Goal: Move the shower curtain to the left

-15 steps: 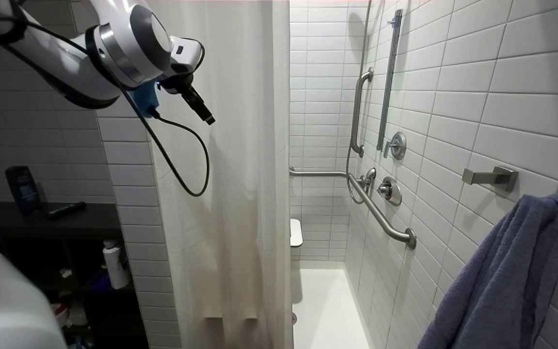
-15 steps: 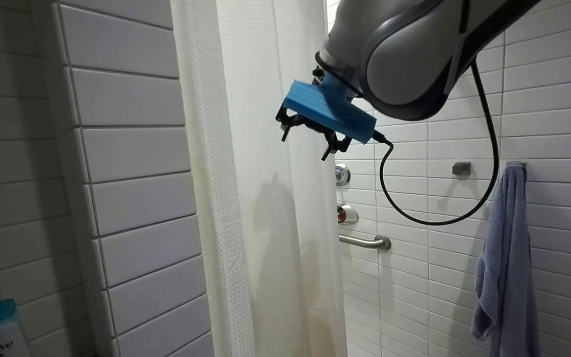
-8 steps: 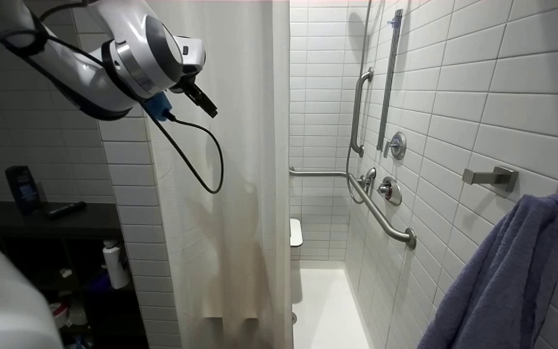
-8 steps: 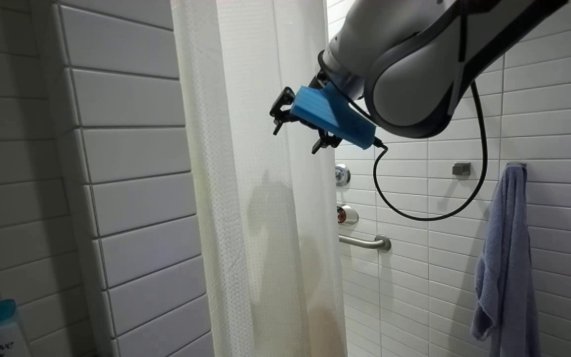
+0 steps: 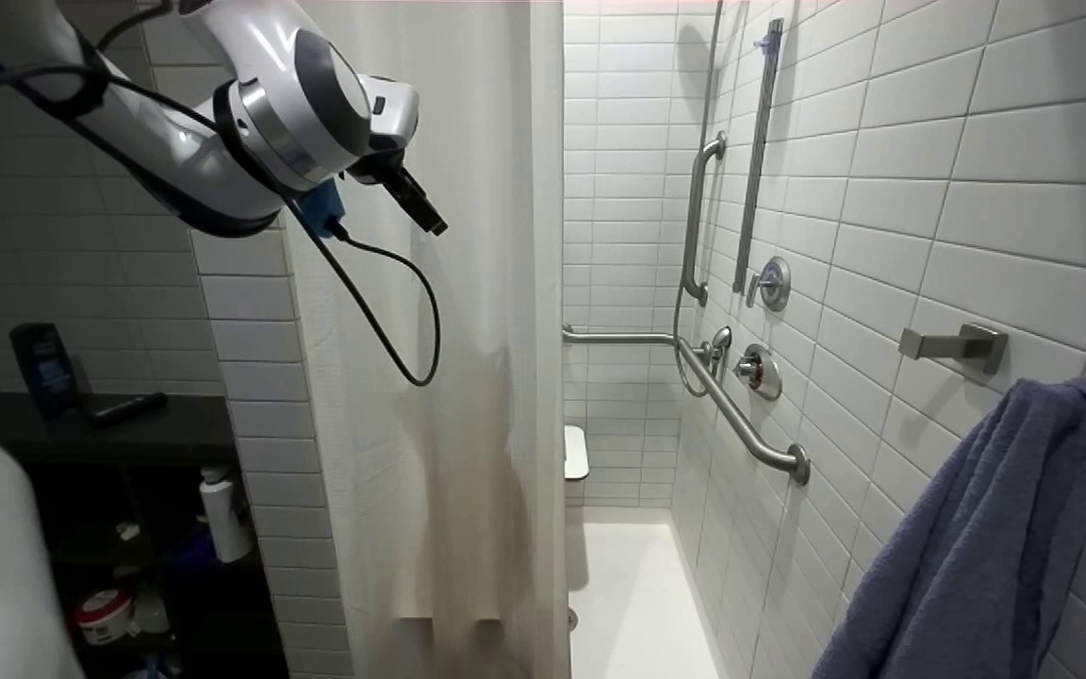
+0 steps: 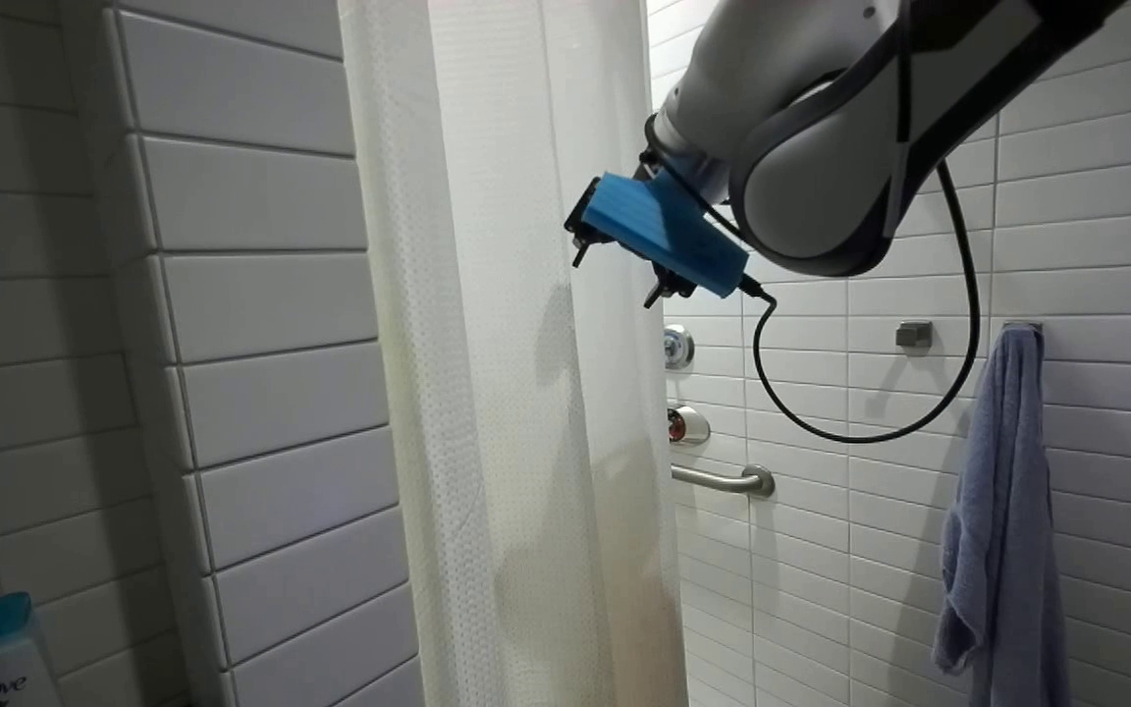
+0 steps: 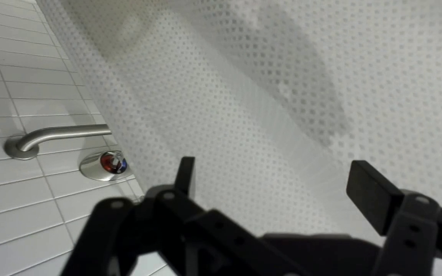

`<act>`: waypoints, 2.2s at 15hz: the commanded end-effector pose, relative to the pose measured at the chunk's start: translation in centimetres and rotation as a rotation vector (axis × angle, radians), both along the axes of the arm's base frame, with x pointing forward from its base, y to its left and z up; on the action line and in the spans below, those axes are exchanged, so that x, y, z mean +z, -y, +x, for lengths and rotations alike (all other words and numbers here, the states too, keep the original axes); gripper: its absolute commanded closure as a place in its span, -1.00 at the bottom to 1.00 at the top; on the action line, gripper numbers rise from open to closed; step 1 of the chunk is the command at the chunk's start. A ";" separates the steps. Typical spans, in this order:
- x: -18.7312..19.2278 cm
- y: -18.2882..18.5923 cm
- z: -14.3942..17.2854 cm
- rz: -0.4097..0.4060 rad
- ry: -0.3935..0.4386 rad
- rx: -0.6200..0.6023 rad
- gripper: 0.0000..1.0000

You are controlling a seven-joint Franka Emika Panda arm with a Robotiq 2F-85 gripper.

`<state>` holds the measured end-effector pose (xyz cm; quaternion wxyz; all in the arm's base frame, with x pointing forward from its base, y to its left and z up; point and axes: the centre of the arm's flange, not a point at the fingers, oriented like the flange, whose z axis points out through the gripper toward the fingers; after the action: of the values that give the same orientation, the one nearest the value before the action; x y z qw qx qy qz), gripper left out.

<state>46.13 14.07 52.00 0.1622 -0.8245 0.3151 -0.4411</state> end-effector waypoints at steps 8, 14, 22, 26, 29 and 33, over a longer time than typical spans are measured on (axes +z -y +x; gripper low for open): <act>-0.5 -0.8 -0.1 0.068 -0.018 -0.138 -1.00; -0.5 -0.8 -0.1 0.070 -0.020 -0.141 -1.00; -0.5 -0.8 -0.1 0.070 -0.020 -0.141 -1.00; -0.5 -0.8 -0.1 0.071 -0.020 -0.141 -1.00; -0.5 -0.8 -0.1 0.071 -0.020 -0.141 -1.00; -0.5 -0.8 -0.1 0.071 -0.020 -0.142 -1.00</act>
<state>46.01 14.88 51.48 0.1566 -0.7983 0.3896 -0.4318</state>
